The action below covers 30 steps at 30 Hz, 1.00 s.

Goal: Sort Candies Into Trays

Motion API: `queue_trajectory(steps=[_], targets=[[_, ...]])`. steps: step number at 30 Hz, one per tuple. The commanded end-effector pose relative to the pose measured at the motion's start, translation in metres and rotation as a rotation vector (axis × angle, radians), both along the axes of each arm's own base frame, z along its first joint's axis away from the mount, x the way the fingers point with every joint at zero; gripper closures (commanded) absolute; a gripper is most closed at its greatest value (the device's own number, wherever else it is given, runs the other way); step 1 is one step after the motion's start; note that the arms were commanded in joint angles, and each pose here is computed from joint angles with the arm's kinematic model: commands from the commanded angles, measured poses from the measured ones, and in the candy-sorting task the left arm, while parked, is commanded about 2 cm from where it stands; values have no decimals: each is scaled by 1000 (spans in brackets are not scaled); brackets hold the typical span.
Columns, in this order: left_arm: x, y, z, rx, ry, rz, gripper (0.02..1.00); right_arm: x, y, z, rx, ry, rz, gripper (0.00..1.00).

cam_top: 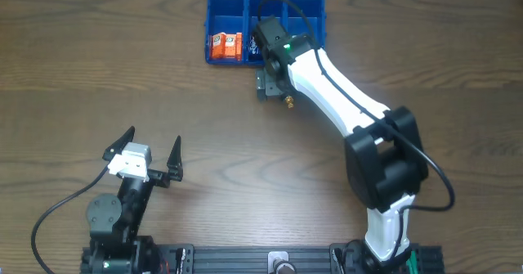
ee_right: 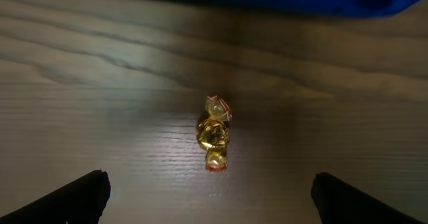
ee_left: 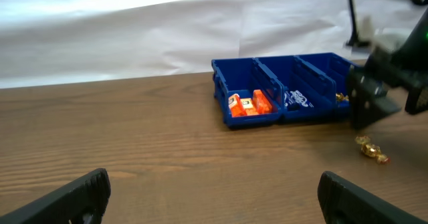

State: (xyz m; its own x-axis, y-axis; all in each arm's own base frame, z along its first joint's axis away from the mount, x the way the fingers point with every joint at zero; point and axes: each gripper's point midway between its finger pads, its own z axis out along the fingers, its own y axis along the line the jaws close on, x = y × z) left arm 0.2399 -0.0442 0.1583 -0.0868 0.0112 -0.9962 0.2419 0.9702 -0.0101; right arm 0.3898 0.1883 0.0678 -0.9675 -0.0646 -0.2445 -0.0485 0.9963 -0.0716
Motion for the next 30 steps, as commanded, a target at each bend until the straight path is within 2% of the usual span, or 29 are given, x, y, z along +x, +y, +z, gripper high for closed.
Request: queue_trajectory(steps=[1, 9, 19, 30], targets=[[-1, -3, -16, -9, 48, -20, 23, 2, -2, -26, -11, 35, -33, 1], [-1, -3, -16, -9, 48, -20, 23, 1, -10, -45, -18, 82, -78, 1], [-1, -3, -16, -9, 48, -20, 20, -5, 2, -60, 63, 145, -82, 1], [-1, -3, -16, -9, 48, -20, 20, 3, 1, -60, 80, 118, -129, 1]])
